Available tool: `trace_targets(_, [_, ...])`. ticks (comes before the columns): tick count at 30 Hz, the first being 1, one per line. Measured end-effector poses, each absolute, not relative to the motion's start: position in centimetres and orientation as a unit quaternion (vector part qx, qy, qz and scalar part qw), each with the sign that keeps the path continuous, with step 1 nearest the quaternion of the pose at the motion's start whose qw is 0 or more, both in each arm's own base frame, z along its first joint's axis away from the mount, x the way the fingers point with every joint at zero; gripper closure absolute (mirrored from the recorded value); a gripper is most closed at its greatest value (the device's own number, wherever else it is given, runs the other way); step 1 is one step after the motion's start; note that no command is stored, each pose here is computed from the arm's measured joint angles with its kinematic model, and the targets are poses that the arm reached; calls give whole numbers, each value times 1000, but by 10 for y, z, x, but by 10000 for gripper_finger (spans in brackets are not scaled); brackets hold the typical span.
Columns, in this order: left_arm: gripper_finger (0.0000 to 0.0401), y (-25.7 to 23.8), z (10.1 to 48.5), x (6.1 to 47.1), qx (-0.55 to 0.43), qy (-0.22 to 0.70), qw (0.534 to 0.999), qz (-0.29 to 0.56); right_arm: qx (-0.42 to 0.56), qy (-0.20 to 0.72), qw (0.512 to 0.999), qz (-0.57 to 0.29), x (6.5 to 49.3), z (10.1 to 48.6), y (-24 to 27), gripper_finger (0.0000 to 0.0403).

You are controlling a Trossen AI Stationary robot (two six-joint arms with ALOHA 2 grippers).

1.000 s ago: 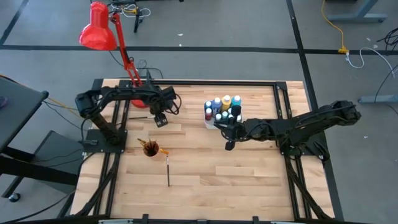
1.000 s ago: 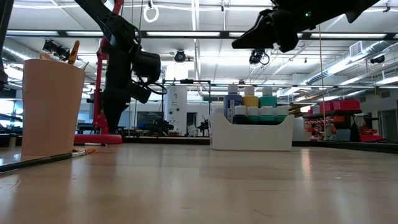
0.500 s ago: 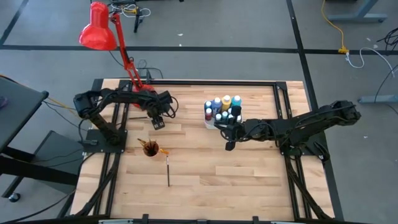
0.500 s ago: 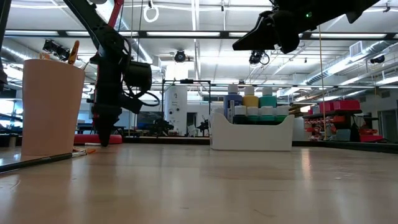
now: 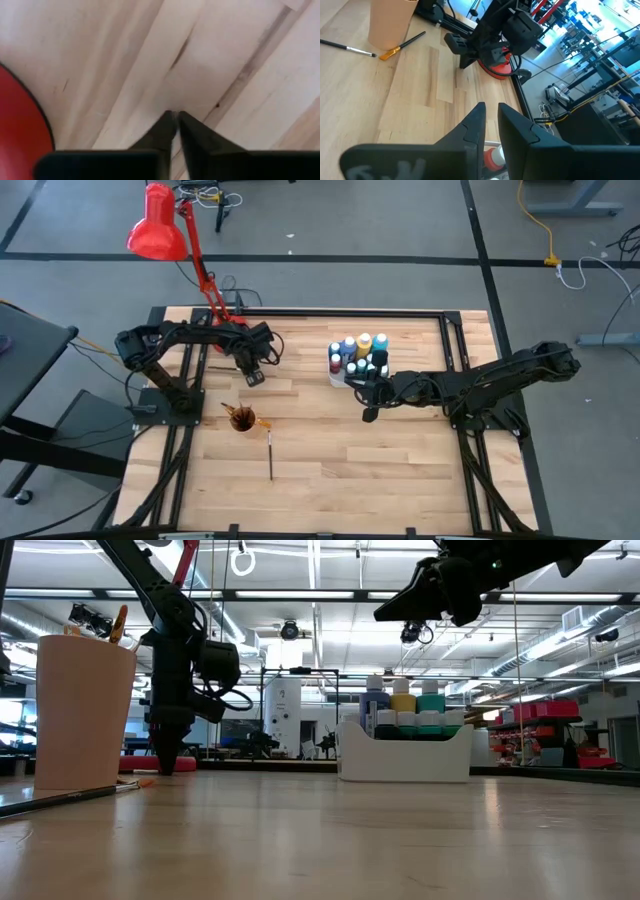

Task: Pick & Place Paint Supplies
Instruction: Put the silver paint brush into the orange cup

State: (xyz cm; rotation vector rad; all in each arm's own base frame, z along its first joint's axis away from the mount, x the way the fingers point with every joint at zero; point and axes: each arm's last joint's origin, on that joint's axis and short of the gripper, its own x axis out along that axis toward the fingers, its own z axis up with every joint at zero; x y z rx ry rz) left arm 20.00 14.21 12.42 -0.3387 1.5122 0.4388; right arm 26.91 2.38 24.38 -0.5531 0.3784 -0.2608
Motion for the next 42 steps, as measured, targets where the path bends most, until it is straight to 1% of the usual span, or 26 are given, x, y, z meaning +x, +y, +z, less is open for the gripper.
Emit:
trace_targets(1, [382,142,125,200,-152,675,693,202,-271,185,936,-128,269,244,24,348])
trace_targets(2, [390,142,125,200,-156,674,691,209,-271,185,936,-128,269,244,24,348])
trace_targets(10, [396,139,137,201,-130,654,709,230,-272,185,936,-128,269,244,24,348])
trace_targets(17, [397,124,173,203,-119,586,758,260,-277,185,934,-127,269,244,24,348])
trace_targets(20, [398,110,198,199,-127,531,791,275,-277,185,934,-127,269,244,24,348])
trace_targets(23, [399,89,229,192,-147,453,834,279,-277,185,934,-127,269,244,24,348])
trace_targets(27, [399,58,273,172,-141,320,893,283,-277,182,935,-129,269,245,24,348])
trace_targets(30, [400,35,301,150,-137,214,926,280,-276,178,936,-130,270,245,24,348])
trace_targets(33, [400,17,317,131,-148,119,951,246,-273,171,937,-132,270,247,24,348])
trace_targets(37, [400,-2,329,116,-147,32,975,167,-273,167,938,-132,270,248,24,348])
trace_targets(40, [400,-11,332,112,-143,-2,983,114,-272,167,938,-132,270,248,24,348])
trace_targets(42, [400,-17,330,111,-146,5,986,81,-272,167,938,-132,270,248,24,348])
